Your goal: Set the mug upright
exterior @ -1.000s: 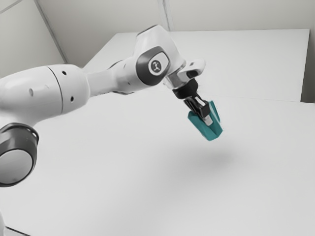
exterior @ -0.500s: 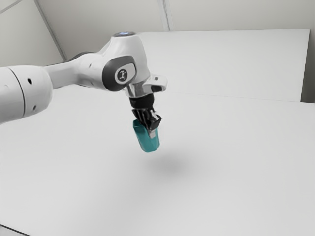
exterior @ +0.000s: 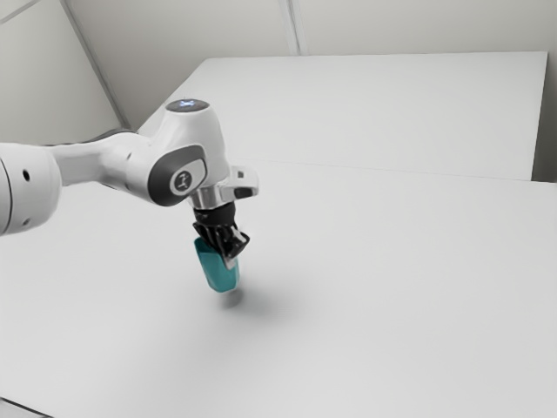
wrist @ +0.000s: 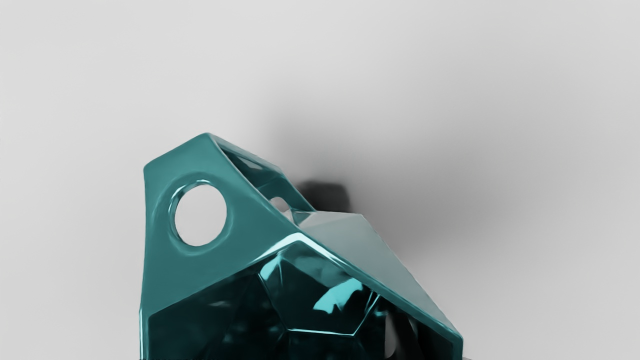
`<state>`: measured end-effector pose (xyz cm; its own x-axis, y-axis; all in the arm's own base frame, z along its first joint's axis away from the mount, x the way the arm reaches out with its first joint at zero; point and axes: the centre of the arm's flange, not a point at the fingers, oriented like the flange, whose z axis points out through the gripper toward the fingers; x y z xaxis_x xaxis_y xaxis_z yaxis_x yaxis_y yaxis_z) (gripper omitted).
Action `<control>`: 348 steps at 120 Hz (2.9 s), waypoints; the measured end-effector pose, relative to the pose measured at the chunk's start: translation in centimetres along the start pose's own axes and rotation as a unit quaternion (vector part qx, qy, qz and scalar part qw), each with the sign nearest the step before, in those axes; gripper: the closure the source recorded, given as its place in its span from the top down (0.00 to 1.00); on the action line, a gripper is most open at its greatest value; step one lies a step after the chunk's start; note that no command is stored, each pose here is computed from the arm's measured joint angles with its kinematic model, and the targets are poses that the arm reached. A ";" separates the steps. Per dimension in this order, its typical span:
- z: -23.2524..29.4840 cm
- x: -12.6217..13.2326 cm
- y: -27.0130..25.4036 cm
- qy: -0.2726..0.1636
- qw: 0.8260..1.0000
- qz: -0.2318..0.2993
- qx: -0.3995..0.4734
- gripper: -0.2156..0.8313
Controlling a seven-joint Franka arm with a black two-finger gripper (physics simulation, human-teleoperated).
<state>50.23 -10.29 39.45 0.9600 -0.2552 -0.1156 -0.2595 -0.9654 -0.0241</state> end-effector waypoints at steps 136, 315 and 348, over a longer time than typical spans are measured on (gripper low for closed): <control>4.5 -0.4 1.8 0.095 0.994 -0.040 0.036 0.05; -15.5 4.0 -1.2 0.060 0.993 -0.095 -0.019 0.77; -20.1 3.3 -5.4 0.060 0.991 -0.116 -0.018 0.77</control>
<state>56.88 -7.02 59.13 0.9996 -0.0278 0.0083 -0.0278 -0.9996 -0.0001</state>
